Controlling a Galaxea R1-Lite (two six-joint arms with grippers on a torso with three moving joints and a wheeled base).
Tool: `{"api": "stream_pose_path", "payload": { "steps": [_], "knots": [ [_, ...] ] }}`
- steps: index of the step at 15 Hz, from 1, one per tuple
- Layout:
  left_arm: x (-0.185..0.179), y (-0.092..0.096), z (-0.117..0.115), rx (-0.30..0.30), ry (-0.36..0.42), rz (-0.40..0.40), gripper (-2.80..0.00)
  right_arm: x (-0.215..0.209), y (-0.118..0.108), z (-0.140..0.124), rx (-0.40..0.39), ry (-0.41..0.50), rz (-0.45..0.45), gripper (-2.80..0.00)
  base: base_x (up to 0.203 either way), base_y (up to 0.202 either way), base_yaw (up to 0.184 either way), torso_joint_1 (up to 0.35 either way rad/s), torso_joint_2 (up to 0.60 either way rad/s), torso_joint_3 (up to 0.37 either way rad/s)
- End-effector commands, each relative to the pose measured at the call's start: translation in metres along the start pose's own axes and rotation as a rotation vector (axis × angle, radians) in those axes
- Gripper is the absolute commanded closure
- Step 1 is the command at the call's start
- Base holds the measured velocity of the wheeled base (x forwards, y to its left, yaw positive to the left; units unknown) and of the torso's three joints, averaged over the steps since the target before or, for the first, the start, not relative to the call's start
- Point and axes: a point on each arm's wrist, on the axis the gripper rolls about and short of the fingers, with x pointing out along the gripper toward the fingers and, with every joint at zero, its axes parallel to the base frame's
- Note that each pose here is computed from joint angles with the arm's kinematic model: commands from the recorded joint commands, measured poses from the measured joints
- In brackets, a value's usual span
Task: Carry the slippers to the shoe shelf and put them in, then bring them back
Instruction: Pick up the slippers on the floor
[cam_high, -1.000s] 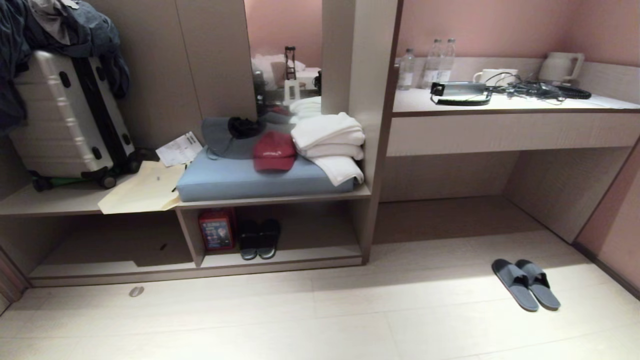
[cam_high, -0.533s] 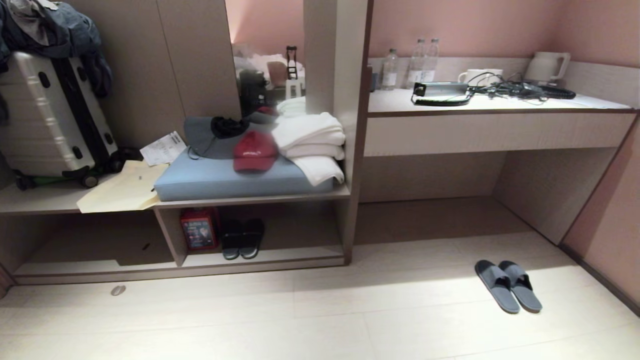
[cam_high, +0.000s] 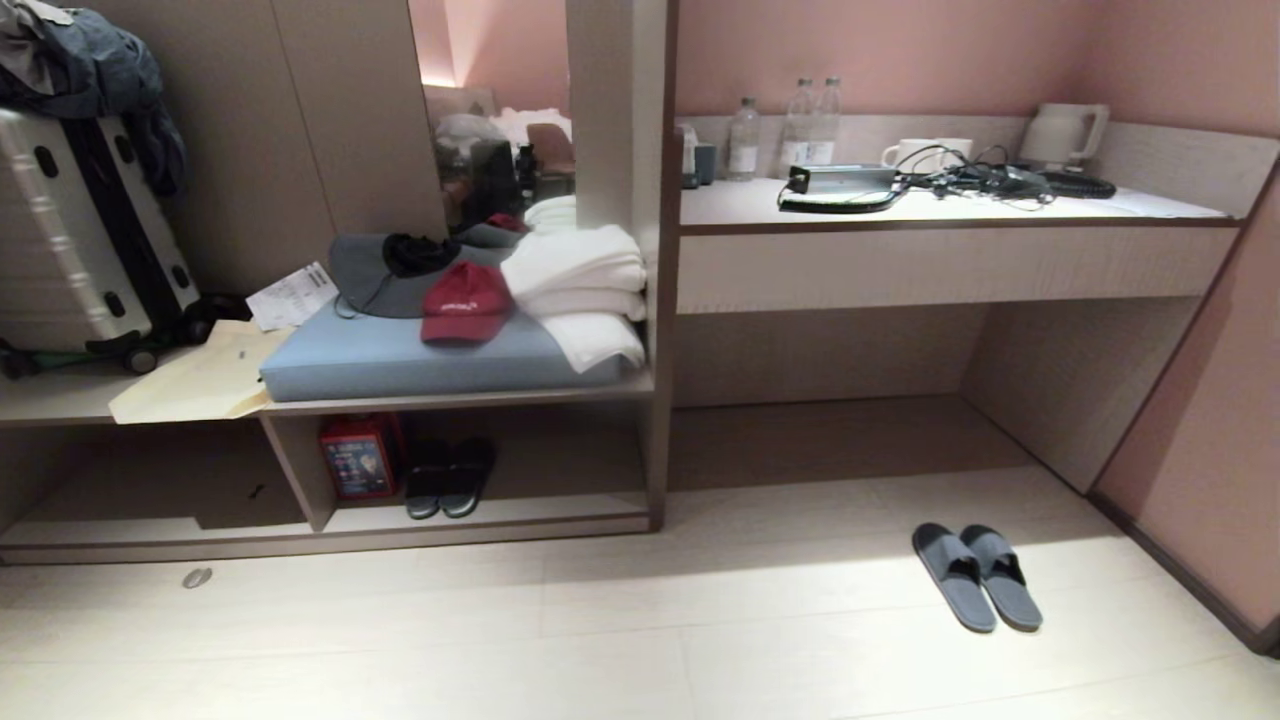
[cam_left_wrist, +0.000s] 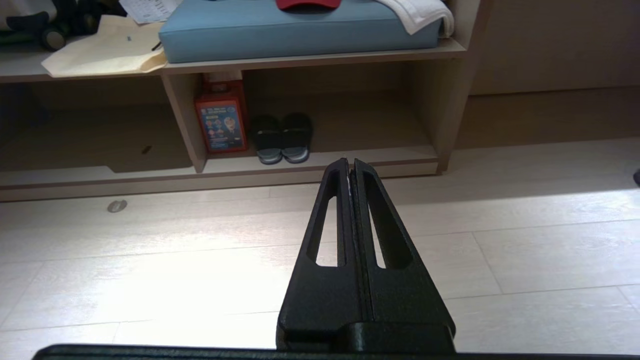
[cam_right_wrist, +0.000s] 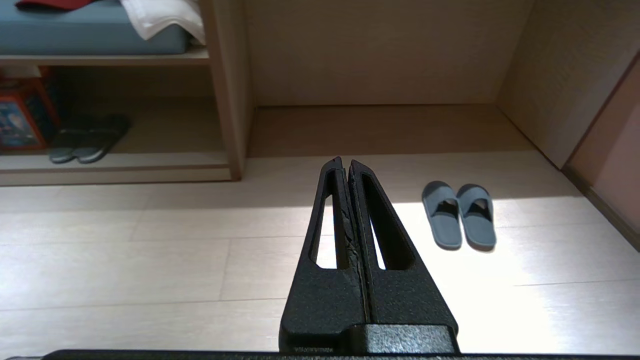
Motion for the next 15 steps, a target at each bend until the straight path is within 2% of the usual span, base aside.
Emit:
{"api": "stream_pose_path", "payload": {
  "steps": [1,15],
  "knots": [
    [0.0000,0.0000,0.0000,0.000,0.000,0.000,0.00,0.0000,0.0000,-0.0004,0.000,0.000,0.000,0.00,0.000,-0.199,0.001,0.002,0.00,0.002],
    [0.0001,0.0000,0.0000,0.000,0.002,0.001,0.00,0.0001,0.0000,-0.0004,-0.009,0.006,0.001,0.00,0.000,-0.195,0.002,0.002,0.00,0.002]
  ]
}}
